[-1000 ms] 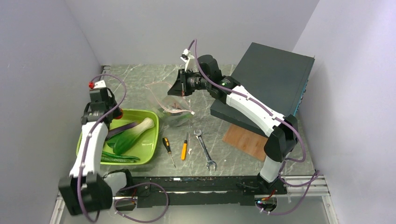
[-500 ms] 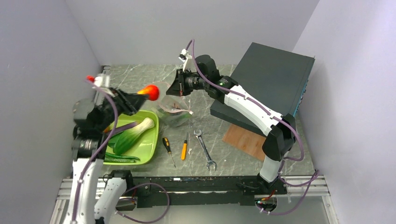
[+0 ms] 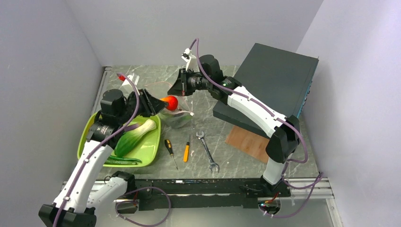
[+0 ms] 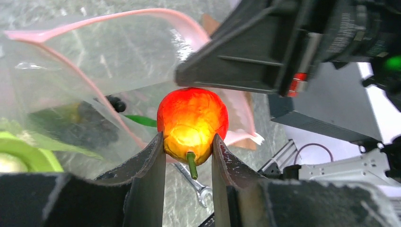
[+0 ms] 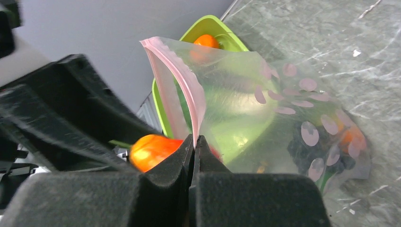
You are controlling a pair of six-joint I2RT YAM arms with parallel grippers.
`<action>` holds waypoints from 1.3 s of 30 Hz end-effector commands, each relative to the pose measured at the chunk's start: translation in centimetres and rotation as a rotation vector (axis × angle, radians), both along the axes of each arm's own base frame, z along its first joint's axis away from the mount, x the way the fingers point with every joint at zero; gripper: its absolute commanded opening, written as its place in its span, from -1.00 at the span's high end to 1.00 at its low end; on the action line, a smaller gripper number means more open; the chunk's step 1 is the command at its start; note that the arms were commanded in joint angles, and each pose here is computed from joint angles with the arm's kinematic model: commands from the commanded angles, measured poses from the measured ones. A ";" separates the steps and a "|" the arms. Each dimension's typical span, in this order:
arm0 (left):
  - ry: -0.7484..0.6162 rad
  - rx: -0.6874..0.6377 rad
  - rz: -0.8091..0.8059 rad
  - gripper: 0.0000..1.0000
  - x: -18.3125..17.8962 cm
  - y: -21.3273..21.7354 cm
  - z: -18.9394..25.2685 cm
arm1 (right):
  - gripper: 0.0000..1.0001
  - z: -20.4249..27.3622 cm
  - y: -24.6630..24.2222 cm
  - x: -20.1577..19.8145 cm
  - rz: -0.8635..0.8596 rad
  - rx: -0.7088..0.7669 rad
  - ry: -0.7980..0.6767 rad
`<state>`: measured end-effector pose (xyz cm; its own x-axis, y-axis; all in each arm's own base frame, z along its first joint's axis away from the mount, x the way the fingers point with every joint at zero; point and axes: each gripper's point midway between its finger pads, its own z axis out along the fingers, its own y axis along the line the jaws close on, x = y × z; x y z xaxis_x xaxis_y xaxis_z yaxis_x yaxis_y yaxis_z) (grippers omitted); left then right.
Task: Place the food in the zip-top bag and seal the zipper
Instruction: Place the fake fruit in the zipper food storage bag, then pick up the fake fruit from the bin.
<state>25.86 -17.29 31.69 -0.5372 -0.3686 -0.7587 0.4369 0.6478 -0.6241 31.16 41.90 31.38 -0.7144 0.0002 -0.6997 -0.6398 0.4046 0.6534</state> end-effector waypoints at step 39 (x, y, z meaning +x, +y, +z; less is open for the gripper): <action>0.471 0.790 1.189 -0.99 -1.9 29.7 -10.6 | 1.00 3.1 -0.9 -0.3 -0.006 0.004 -0.110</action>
<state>25.08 7.25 23.89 -0.4310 -0.3759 -0.8203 -0.5698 0.8183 -0.0756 31.13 41.55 30.48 -0.6935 -0.0350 -0.7196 -0.6591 0.4339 0.6142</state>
